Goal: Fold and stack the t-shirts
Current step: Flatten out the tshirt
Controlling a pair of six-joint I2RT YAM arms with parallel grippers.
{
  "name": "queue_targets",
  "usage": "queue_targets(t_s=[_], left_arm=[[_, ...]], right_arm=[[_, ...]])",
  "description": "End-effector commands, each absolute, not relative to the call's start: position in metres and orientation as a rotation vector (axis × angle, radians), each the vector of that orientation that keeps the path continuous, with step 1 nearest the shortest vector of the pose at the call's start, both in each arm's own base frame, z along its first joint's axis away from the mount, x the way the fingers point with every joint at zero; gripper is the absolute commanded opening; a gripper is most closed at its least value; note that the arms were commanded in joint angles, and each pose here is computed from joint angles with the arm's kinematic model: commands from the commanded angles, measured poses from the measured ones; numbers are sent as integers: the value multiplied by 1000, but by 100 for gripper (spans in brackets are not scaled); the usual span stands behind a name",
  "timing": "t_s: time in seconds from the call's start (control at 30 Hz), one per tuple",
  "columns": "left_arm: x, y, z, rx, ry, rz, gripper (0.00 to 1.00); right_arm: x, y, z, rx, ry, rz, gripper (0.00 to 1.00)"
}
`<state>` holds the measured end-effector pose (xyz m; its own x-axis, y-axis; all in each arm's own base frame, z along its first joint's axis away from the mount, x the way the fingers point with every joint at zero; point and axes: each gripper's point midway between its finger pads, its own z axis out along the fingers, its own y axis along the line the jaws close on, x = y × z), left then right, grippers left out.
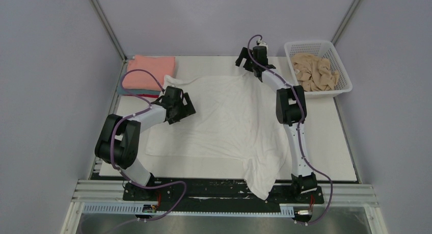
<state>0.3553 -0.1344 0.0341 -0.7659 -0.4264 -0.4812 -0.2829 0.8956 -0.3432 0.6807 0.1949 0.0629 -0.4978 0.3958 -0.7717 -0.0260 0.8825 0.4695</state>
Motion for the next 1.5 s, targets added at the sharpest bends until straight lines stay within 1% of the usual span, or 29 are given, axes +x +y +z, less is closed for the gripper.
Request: queue_targets(t_s=[0.0, 0.1, 0.17, 0.27, 0.33, 0.43, 0.53, 0.63, 0.87, 1.03, 1.17, 1.47], left_arm=[[324, -121, 0, -525, 2640, -225, 100], [328, -118, 12, -526, 2610, -212, 100], [334, -117, 25, -520, 2570, -212, 100], [340, -118, 41, -505, 2524, -237, 100], [342, -119, 50, -497, 2501, -257, 100], [343, -121, 55, -490, 2488, -275, 100], [341, -122, 52, -487, 2496, -283, 100], [342, -125, 51, -480, 2503, -296, 100], [344, -126, 45, -473, 2519, -291, 100], [345, -128, 41, -468, 2532, -294, 100], [346, -127, 38, -470, 2539, -288, 100], [346, -128, 38, -466, 2539, -285, 100]], right_arm=[[697, 253, 134, 191, 1803, 777, 100], [695, 273, 160, 117, 1718, 771, 100], [695, 272, 171, 85, 1695, 754, 100], [685, 262, 181, 26, 1723, 702, 100], [673, 245, 180, 50, 1770, 616, 100], [651, 214, 168, 143, 1856, 474, 100], [632, 183, 135, 262, 1994, 301, 100], [629, 171, 113, 323, 2041, 218, 100], [646, 177, 91, 374, 2054, 242, 100], [663, 189, 79, 326, 2054, 282, 100], [661, 189, 69, 384, 2068, 300, 100], [658, 207, 58, 403, 2091, 402, 100]])
